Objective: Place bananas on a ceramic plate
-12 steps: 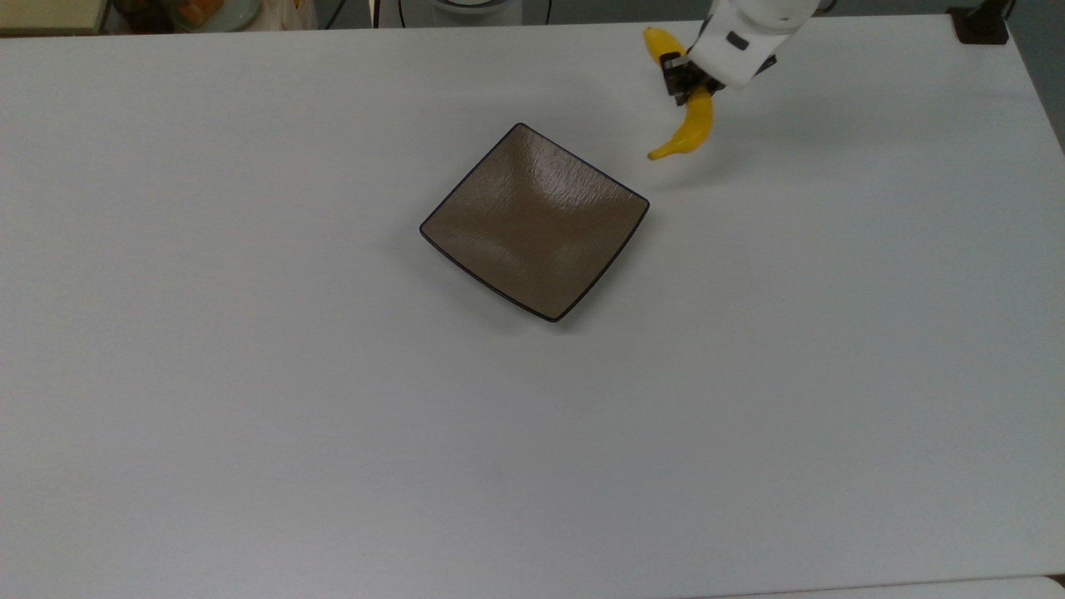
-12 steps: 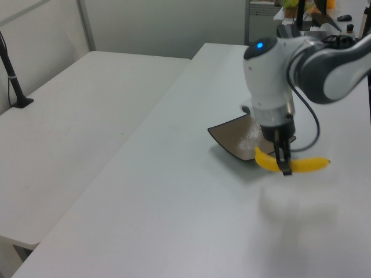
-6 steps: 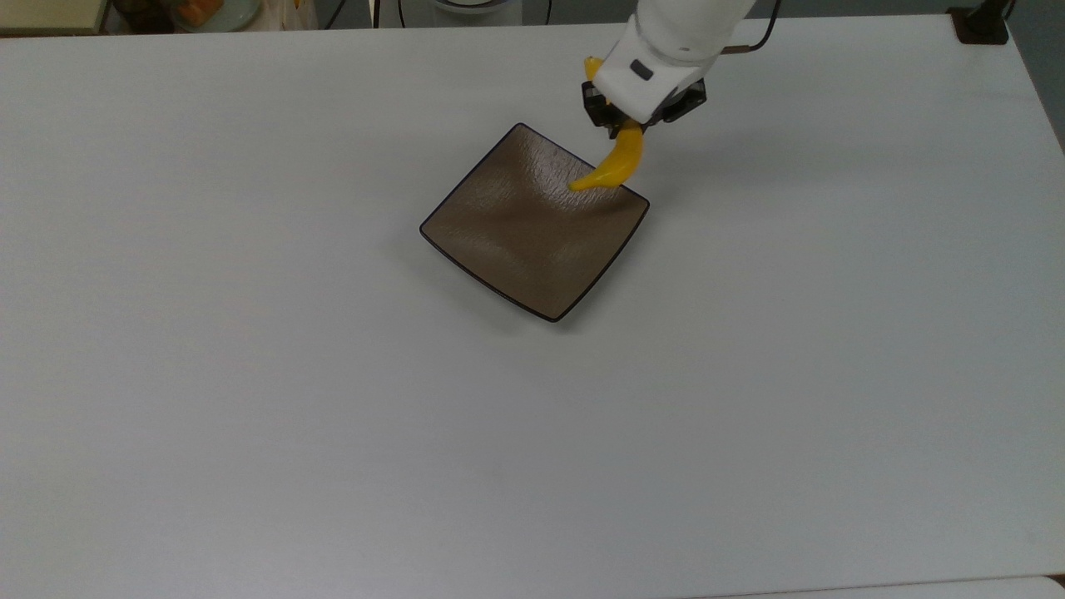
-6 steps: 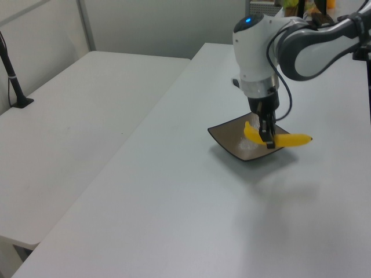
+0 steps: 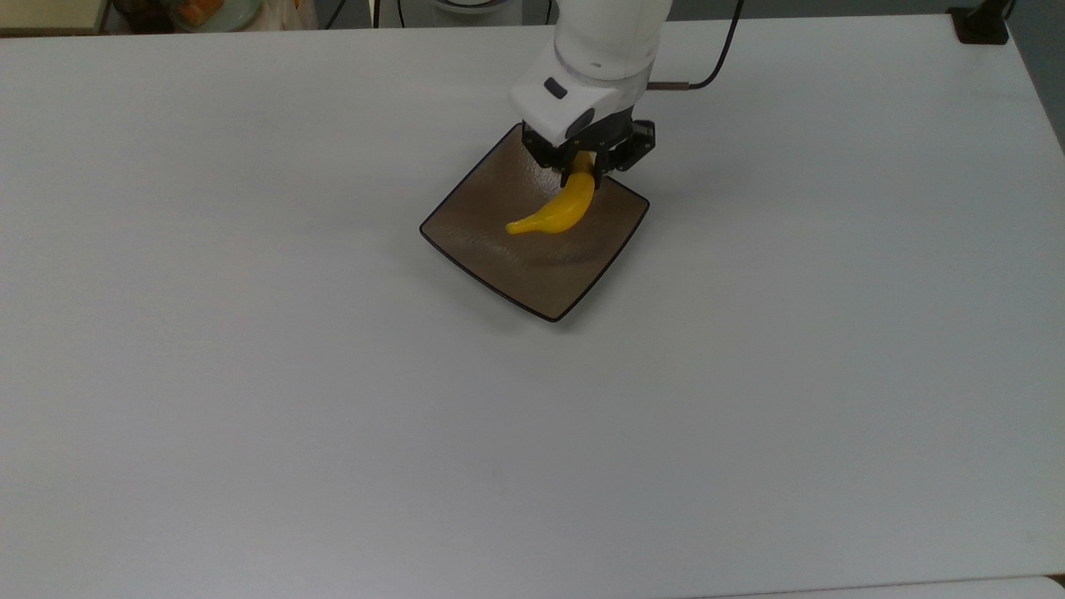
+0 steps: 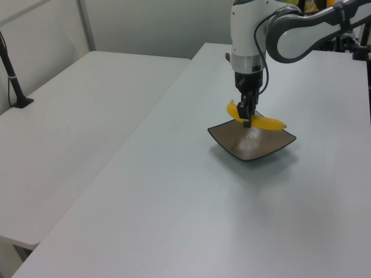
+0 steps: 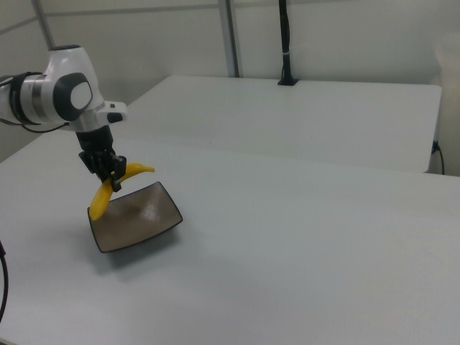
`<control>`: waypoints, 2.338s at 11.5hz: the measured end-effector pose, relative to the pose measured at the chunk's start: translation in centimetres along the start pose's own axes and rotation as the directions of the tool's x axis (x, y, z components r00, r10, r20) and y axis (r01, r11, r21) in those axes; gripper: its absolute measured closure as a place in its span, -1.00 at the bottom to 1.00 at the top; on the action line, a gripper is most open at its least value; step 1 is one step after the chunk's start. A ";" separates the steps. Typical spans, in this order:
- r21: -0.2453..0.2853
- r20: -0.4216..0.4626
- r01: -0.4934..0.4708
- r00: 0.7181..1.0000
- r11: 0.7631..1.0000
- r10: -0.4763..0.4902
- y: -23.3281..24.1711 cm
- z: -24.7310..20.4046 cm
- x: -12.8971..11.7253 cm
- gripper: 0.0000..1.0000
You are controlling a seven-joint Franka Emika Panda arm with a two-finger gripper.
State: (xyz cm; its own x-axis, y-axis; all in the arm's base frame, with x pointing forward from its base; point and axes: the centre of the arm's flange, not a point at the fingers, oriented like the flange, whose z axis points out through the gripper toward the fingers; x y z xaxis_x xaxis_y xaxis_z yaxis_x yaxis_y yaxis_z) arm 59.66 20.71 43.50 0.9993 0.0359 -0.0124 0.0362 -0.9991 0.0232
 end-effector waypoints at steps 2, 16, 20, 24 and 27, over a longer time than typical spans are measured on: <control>0.016 -0.024 -0.083 0.996 0.996 0.083 0.1 0.9 0.8 -0.10; -0.108 -0.002 0.070 0.998 0.992 -0.070 4.8 -5.2 -0.6 -1.00; -0.089 -0.019 0.022 1.000 0.996 -0.023 10.0 -8.3 -1.1 -1.00; 0.002 -0.040 0.010 0.999 1.000 -0.010 14.5 -11.9 -2.8 -1.00; 0.015 -0.032 0.056 0.998 0.998 -0.056 15.8 -12.8 -4.3 -1.00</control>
State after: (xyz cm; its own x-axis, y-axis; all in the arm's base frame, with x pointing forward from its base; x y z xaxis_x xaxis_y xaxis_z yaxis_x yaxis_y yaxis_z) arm 56.04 5.03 56.75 0.9956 0.0922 0.0179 0.0921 -0.9957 0.0076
